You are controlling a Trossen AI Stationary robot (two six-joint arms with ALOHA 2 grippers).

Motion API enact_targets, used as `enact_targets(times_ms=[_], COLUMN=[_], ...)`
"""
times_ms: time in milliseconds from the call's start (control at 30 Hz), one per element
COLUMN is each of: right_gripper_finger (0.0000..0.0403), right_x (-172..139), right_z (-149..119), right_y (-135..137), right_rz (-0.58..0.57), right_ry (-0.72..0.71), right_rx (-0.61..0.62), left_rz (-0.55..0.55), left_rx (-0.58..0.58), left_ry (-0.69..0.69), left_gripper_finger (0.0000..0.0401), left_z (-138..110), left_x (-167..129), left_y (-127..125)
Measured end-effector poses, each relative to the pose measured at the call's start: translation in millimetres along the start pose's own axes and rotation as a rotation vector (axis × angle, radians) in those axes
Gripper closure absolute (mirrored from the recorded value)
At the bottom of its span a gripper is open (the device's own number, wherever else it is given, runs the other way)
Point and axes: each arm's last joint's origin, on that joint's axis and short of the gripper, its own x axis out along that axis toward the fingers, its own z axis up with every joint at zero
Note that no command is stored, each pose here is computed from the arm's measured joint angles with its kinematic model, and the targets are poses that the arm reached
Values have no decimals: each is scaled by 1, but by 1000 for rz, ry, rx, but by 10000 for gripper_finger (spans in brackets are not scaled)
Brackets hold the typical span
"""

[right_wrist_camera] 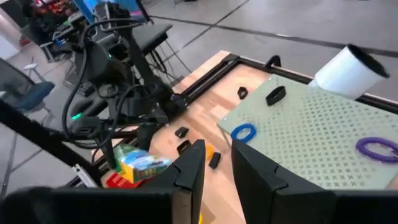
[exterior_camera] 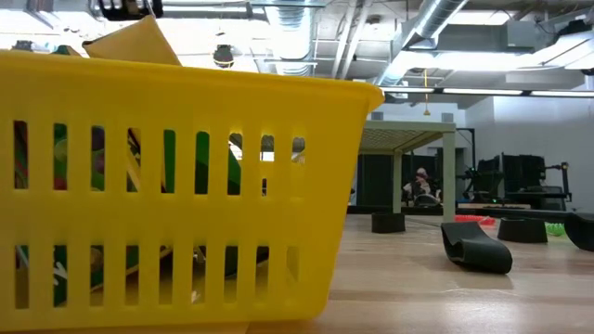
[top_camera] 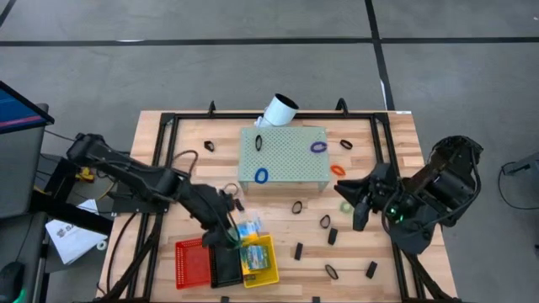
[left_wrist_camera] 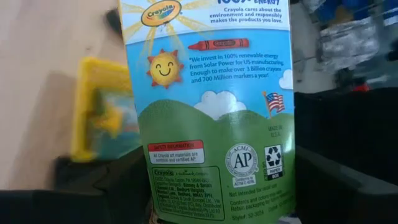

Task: Pick & Place Office Desk Supplies
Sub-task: Put the yellow crayon box into the yellow bin

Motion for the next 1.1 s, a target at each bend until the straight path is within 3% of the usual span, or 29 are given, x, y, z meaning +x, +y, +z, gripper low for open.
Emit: enact_targets(times_ms=[300,633,833,1100], right_gripper_finger=[326,326,326,326], right_x=[-8,-8,4,35], right_z=[-8,-19,-41,-82], right_y=[0,0,2,8], right_rz=[39,45,30,45], right_ry=[114,156,186,203], right_rx=[-48,-119,-143,-122], left_rz=[-49,179,241,273], left_rx=[48,151,209,183], left_ry=[79,299,372,377], left_gripper_finger=[95,95,95,95], left_z=[7,12,22,32], left_x=[42,74,82,79], left_y=[-17,-11,-13,-11])
